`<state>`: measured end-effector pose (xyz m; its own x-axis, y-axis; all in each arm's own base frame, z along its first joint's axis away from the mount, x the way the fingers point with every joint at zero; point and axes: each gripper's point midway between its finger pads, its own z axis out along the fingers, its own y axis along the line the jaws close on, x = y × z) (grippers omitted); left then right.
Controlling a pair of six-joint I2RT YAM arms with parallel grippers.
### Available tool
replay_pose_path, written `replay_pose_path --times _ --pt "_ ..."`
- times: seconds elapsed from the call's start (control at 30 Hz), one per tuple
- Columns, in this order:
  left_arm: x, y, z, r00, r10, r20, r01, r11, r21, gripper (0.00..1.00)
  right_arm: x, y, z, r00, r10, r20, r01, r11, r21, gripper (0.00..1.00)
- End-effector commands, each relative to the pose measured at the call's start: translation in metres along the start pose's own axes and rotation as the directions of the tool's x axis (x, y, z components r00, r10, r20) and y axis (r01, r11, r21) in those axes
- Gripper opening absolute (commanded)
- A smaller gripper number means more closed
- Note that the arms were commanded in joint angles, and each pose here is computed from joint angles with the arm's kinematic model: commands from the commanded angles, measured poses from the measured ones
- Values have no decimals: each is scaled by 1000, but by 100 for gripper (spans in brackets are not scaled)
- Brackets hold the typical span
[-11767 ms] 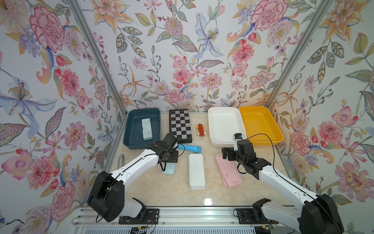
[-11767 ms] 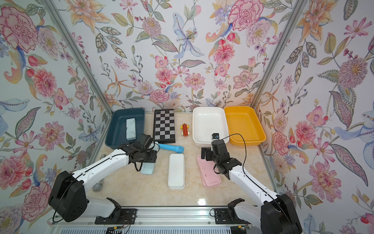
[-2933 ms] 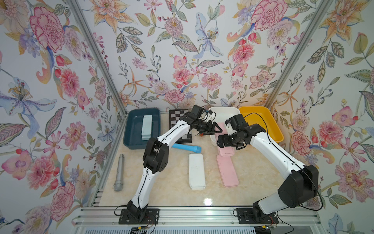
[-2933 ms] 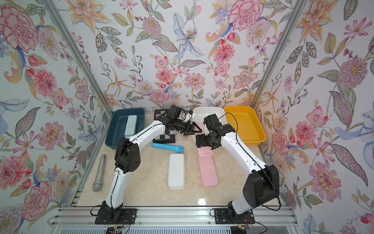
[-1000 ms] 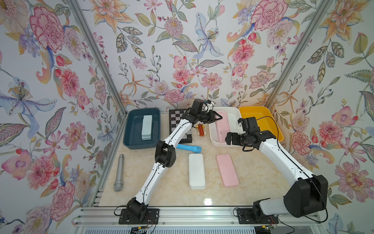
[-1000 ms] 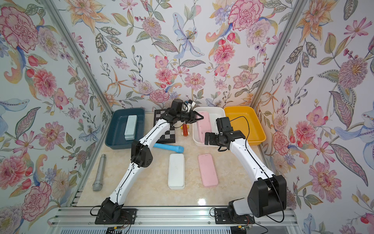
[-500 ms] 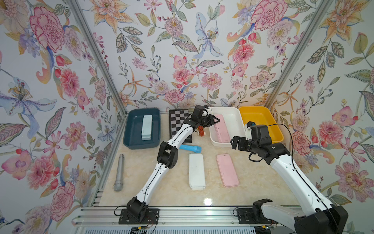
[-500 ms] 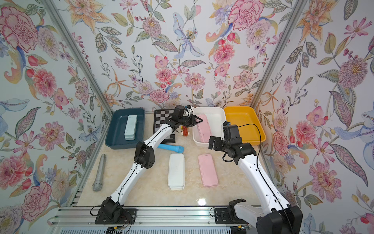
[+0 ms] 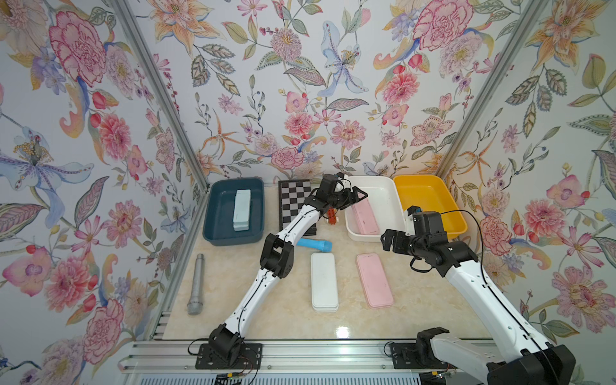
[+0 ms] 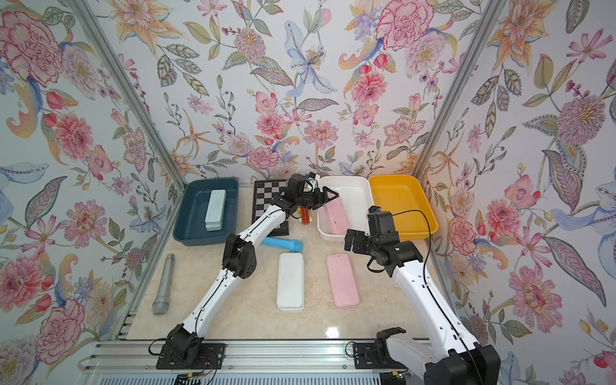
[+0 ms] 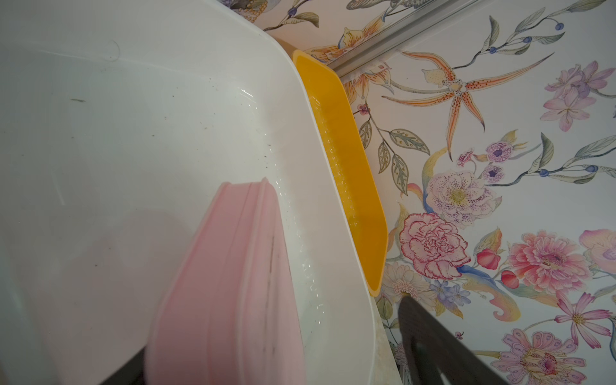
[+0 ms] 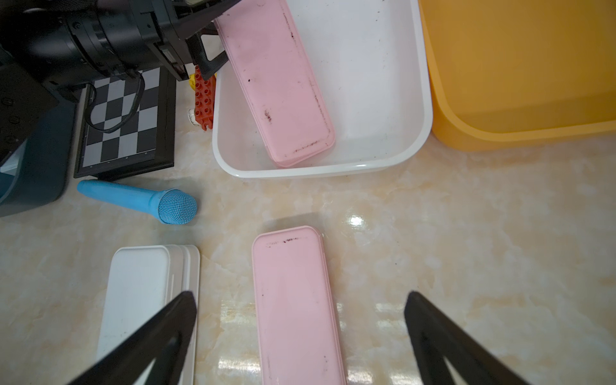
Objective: Place the pencil cases by color into the storage box
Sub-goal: Place the pencil case at the storage box.
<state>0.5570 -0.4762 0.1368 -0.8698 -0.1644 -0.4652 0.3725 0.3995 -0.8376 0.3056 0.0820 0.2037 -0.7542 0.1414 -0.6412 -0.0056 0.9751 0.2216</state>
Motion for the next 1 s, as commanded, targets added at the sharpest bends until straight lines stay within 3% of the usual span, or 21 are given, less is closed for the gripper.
replay_pose_path --times 0.0,0.23,0.4,0.6,0.8,0.97 --pt "5 4 6 1000 12 0 -12 1000 2 98 0 -1 1 1000 24 12 -24 1000 -6 100" --pt "-2 -7 3 999 23 22 -23 1000 9 98 5 -2 3 1000 27 3 -27 1000 -5 100" --pt "-9 -32 -5 991 126 42 -126 992 -11 98 8 -2 8 999 31 -6 -31 999 -10 100" --pt "-5 -21 -10 979 205 15 -202 974 -101 98 10 0 14 999 36 -19 -36 999 -19 100" --pt "16 -29 -6 911 408 -63 -413 892 -183 98 11 1 17 999 39 -25 -39 999 -28 100" --pt "26 -44 0 823 560 -97 -568 801 -190 98 16 0 20 998 40 -38 -41 999 -25 100"
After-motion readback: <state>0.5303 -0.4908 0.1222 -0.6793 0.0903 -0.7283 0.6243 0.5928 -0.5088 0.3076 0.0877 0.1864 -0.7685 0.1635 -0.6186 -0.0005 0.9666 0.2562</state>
